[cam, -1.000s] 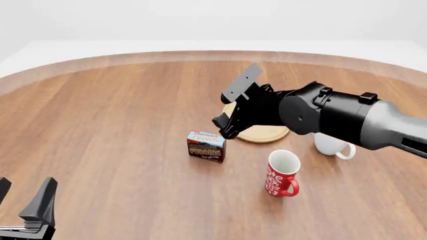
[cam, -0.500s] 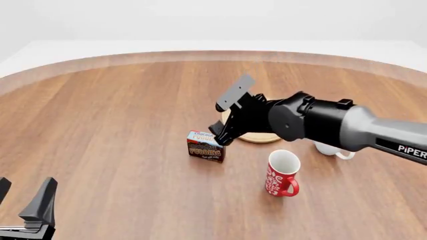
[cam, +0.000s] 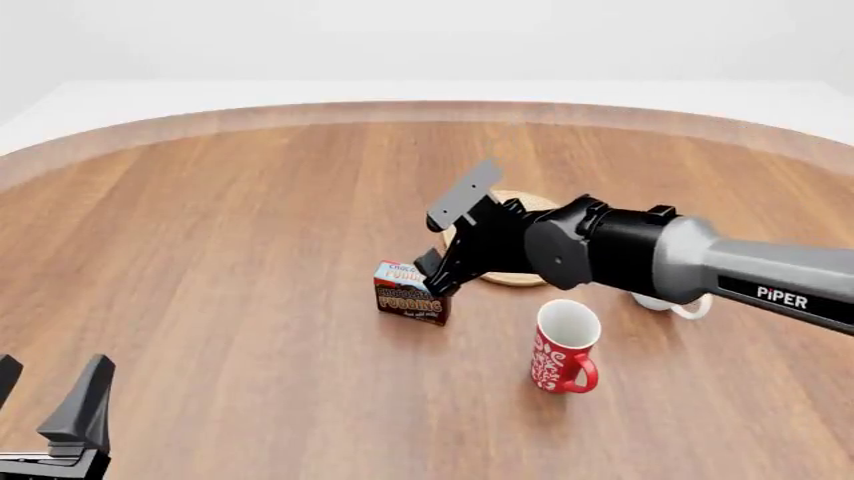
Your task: Put the chocolate pudding to the left of the plate.
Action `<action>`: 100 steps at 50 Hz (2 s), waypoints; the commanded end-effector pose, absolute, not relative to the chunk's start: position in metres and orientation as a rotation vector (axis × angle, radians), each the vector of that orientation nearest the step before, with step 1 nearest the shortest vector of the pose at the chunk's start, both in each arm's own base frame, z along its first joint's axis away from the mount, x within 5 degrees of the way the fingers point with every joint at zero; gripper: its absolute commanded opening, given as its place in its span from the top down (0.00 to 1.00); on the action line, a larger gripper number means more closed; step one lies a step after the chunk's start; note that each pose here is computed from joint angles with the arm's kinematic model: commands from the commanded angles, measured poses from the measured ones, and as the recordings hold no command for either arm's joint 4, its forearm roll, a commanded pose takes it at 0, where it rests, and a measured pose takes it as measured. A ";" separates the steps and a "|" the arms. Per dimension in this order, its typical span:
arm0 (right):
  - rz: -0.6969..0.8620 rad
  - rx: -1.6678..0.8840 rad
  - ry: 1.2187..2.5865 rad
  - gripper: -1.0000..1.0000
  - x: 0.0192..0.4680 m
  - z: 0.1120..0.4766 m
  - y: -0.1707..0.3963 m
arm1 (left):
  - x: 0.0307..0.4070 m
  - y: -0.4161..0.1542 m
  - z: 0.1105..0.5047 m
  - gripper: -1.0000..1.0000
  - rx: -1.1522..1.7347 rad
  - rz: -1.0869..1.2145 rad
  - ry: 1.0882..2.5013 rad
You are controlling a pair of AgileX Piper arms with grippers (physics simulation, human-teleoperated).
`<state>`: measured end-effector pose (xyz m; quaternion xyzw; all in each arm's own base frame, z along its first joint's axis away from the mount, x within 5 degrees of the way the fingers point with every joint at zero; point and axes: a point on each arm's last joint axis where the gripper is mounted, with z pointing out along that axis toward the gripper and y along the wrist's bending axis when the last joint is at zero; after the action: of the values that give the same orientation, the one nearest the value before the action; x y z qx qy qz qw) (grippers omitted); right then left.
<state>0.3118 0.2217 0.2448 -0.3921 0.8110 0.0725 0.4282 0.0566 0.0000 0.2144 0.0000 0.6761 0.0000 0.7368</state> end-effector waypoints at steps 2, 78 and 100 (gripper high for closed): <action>0.176 -0.975 2.033 0.00 0.319 0.239 0.224 | 0.057 0.000 0.214 0.00 0.000 0.000 1.485; 0.197 -0.934 2.105 0.00 0.337 0.173 0.235 | 0.057 0.000 0.214 0.00 0.000 0.000 1.485; 0.188 -0.934 2.120 0.00 0.341 0.166 0.233 | 0.057 0.000 0.214 0.00 0.000 0.000 1.485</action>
<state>0.3381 0.2339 0.1697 -0.3694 0.8352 0.0764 0.4002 0.0566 0.0000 0.2144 0.0000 0.6761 0.0000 0.7368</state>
